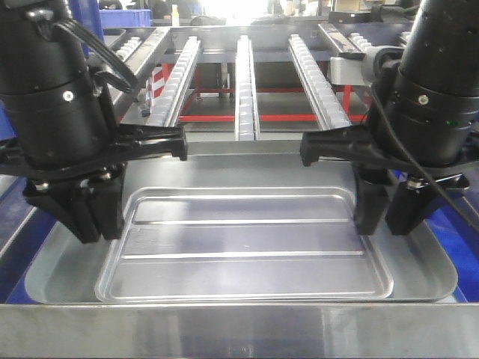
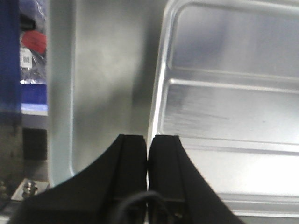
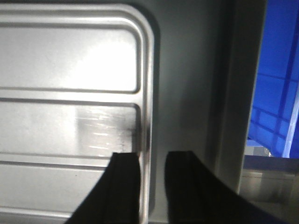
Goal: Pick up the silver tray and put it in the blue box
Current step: 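Lower both open grippers onto opposite side rims of the silver tray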
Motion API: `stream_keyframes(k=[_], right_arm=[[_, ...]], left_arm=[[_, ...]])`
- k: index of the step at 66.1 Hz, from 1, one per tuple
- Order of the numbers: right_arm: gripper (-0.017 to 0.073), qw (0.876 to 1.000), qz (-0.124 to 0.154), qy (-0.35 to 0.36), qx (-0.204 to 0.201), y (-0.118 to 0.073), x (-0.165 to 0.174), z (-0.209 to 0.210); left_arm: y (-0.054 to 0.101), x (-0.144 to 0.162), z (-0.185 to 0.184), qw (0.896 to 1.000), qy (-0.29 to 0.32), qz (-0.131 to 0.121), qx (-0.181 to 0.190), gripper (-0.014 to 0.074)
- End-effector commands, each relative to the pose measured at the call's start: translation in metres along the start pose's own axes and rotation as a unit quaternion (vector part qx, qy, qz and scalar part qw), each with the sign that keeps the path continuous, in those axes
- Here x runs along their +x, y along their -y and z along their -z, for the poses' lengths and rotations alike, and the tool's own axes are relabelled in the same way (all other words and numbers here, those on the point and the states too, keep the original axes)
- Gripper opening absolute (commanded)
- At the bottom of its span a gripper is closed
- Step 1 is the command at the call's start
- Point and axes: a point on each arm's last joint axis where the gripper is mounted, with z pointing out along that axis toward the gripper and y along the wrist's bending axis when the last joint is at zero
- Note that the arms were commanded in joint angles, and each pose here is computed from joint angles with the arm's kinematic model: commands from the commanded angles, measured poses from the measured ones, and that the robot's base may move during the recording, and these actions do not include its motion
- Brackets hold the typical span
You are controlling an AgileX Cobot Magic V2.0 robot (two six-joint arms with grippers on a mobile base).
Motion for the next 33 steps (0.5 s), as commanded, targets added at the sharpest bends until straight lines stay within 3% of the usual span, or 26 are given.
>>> stream_keyframes(k=[1,6,12,24,33], right_arm=[[0.0365,0.999,0.008,0.039,-0.020,-0.0042,-0.0101,0.0169],[0.0364,0.999,0.008,0.037,-0.018,-0.0040,-0.0098,0.0168],[0.0364,0.999,0.008,0.038,-0.019,-0.0041,-0.0099,0.0168],[0.0364,0.999,0.008,0.045,-0.024,-0.0049,-0.0110,0.0168],[0.0364,0.998,0.007,0.050,-0.028,-0.0057,-0.0121,0.0162]], left_arm=[[0.0061,-0.0054,0.0108,1.000,0.016,0.006,0.019,0.0079],[0.0076,-0.0039,0.0084,1.000,0.006,0.017,0.024,0.0239],[0.0087,-0.0035,0.0090,0.999,0.003,0.019,0.026,0.0323],[0.0071,-0.0093,0.0107,0.999,0.029,-0.010,0.012,0.0297],[0.0091,-0.0118,0.0109,0.999,0.044,-0.013,0.023,0.0262]])
